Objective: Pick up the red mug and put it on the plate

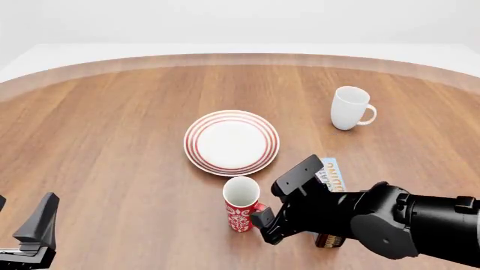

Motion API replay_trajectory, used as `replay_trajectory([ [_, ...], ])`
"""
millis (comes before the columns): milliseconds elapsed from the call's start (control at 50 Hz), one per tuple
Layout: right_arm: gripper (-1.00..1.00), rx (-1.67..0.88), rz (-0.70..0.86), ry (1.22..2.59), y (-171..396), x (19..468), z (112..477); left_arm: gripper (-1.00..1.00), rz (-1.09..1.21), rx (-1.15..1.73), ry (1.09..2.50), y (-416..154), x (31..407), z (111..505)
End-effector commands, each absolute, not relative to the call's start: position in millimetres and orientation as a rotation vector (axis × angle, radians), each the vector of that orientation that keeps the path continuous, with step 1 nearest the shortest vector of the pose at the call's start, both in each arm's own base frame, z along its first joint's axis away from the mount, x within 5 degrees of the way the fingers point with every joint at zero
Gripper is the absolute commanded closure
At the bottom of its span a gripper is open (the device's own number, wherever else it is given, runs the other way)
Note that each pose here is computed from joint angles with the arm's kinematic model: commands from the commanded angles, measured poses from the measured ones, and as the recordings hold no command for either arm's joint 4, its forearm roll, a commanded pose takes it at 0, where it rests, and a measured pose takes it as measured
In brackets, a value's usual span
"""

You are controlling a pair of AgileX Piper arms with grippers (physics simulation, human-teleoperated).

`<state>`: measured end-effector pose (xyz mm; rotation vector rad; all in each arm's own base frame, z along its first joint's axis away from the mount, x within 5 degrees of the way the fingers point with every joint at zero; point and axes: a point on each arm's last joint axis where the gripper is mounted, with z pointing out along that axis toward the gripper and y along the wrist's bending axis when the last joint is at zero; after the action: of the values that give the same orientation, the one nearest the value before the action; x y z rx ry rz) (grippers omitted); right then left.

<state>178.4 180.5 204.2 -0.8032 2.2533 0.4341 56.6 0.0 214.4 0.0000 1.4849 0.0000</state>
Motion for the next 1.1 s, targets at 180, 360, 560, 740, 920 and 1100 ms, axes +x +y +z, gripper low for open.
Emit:
replay_trajectory([
  [180, -1.0, -0.795, 0.428, 2.277, 181.6, 180.8, 189.7, -1.0, 0.0, 0.0, 1.485, 0.0, 56.6, 214.4],
  [360, -1.0, -0.79, 0.438, 2.29, 183.0, 178.4, 180.3, -1.0, 0.0, 0.0, 1.485, 0.0, 56.6, 214.4],
  [560, -1.0, -0.789, 0.437, 2.305, 183.7, 178.0, 170.5, -1.0, 0.0, 0.0, 1.485, 0.0, 56.6, 214.4],
  [740, -1.0, -0.793, 0.439, 2.309, 186.5, 178.7, 165.8, -1.0, 0.0, 0.0, 1.485, 0.0, 56.6, 214.4],
  [920, -1.0, -0.788, 0.439, 2.319, 186.7, 178.8, 160.3, -1.0, 0.0, 0.0, 1.485, 0.0, 56.6, 214.4],
  [1100, -1.0, -0.787, 0.439, 2.323, 187.4, 179.1, 158.6, -1.0, 0.0, 0.0, 1.485, 0.0, 56.6, 214.4],
])
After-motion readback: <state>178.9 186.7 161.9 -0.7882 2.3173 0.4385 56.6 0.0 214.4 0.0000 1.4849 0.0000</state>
